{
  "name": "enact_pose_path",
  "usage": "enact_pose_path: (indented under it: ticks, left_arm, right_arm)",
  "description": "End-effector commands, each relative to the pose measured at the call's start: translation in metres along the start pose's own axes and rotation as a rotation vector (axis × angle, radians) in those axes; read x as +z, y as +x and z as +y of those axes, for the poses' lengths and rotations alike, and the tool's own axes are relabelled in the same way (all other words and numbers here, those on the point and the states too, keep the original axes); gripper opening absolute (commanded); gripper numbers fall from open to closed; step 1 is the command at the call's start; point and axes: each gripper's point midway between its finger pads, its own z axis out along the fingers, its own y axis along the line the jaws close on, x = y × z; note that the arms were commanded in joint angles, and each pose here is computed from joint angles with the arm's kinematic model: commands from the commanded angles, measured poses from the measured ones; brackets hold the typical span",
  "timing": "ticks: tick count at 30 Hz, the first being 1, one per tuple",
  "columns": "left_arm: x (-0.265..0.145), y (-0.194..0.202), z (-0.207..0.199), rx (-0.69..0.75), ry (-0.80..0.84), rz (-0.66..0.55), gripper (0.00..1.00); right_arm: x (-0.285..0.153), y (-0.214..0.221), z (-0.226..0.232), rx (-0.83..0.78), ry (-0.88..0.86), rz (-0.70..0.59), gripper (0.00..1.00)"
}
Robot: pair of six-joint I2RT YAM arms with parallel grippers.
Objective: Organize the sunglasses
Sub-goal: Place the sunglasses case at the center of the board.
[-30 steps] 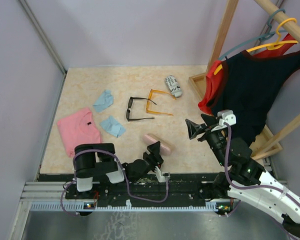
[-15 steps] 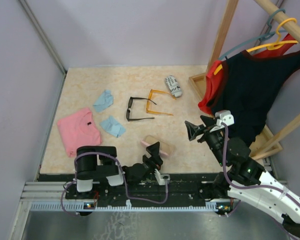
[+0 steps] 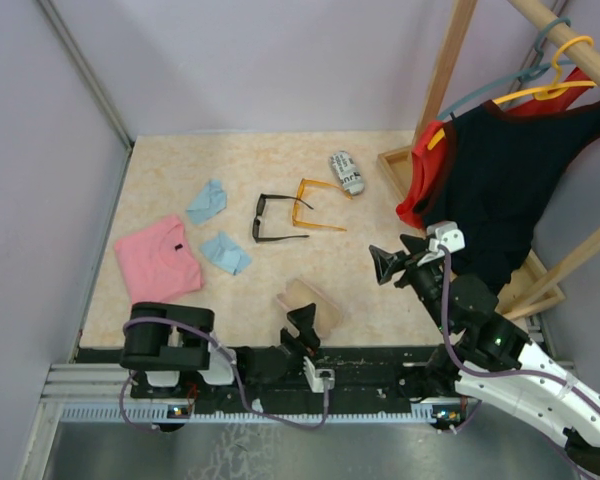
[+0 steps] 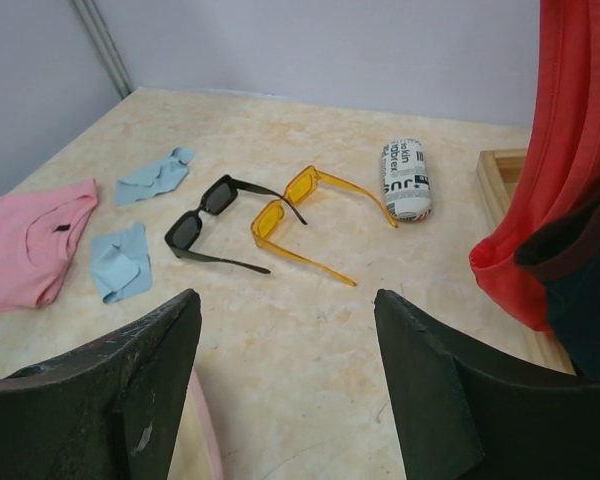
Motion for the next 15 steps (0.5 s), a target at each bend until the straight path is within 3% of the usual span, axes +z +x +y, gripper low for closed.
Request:
enact_pose_path:
  ticks: [1,9,15]
  left_arm:
    - [-0.008,-0.002,-0.018,-0.143,0.103,0.031,0.98]
    - [-0.022,-0.025,0.006,-0.415,0.177,0.01,0.98]
    - [-0.039,-0.043,0.066,-0.767,0.096,-0.039,0.98]
  right_arm:
    - [-0.003,-0.021,0.005,0.038,-0.02,-0.031,0.71]
    - [0.001,-0.014,0.002,0.093,0.03,0.022,0.7]
    - [0.017,0.032,0.021,0.099,0.044,0.278,0.7]
